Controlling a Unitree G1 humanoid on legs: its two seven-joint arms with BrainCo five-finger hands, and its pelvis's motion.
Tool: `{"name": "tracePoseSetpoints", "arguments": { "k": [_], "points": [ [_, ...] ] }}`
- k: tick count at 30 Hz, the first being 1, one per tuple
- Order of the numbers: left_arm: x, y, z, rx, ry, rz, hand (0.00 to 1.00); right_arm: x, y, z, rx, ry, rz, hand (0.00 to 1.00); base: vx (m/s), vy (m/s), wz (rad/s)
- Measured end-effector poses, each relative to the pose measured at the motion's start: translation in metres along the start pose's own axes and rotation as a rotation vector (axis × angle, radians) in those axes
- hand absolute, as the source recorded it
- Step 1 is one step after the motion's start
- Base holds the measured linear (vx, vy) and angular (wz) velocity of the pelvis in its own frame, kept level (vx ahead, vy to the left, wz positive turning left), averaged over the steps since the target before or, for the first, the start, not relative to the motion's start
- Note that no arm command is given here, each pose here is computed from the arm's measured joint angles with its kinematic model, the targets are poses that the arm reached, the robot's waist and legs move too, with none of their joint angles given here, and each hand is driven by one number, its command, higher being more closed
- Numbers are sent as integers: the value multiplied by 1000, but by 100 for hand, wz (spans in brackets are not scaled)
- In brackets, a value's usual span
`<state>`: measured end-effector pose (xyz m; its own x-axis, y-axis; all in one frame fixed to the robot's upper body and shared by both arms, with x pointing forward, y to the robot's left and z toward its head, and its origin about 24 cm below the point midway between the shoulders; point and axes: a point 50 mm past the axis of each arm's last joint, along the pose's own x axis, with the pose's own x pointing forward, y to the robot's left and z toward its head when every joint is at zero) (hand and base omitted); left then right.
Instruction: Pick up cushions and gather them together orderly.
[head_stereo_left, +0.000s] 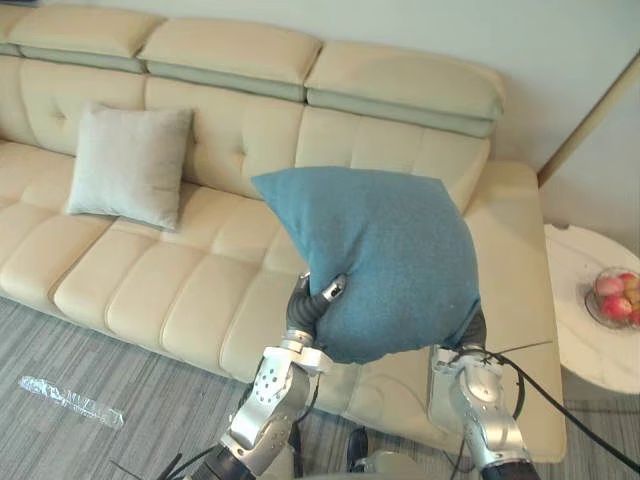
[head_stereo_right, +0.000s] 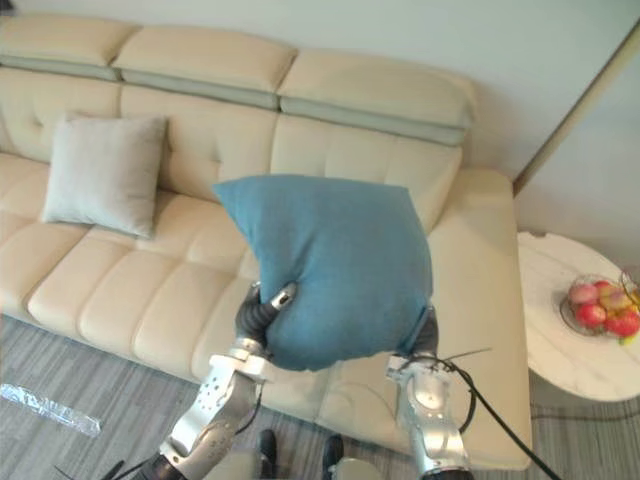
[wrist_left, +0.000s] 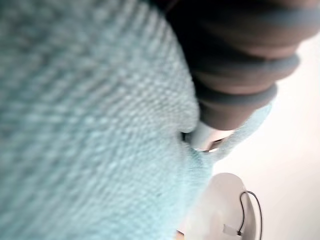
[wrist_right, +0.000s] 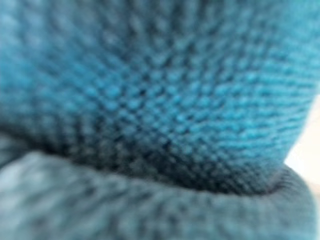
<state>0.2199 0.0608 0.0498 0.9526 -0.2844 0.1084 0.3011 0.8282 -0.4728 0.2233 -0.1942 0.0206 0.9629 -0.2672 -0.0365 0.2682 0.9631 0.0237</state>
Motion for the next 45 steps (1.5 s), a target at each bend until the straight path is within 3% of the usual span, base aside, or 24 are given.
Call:
{"name": "tracePoseSetpoints", "arguments": {
  "k": [24,30,33,37,45],
  "points": [
    [-10,6,-22,65,144,-12,100,-8,-14,-13,-17,54,-49,100,29,71,-13],
    [12,8,2,166,28,-19,100,16,2,-2,0,6,-15,100,-103,-25,-16],
    [48,3,48,270,-173,-22,100,56,28,37,37,-126,14,100,-199,-9,-30],
    [94,-24,134,396,-550,-3,100,99,66,138,141,-418,15,100,-192,-16,-15],
    [127,-82,252,442,-985,73,100,106,90,296,389,-814,-81,100,-44,-13,0]
  ]
}}
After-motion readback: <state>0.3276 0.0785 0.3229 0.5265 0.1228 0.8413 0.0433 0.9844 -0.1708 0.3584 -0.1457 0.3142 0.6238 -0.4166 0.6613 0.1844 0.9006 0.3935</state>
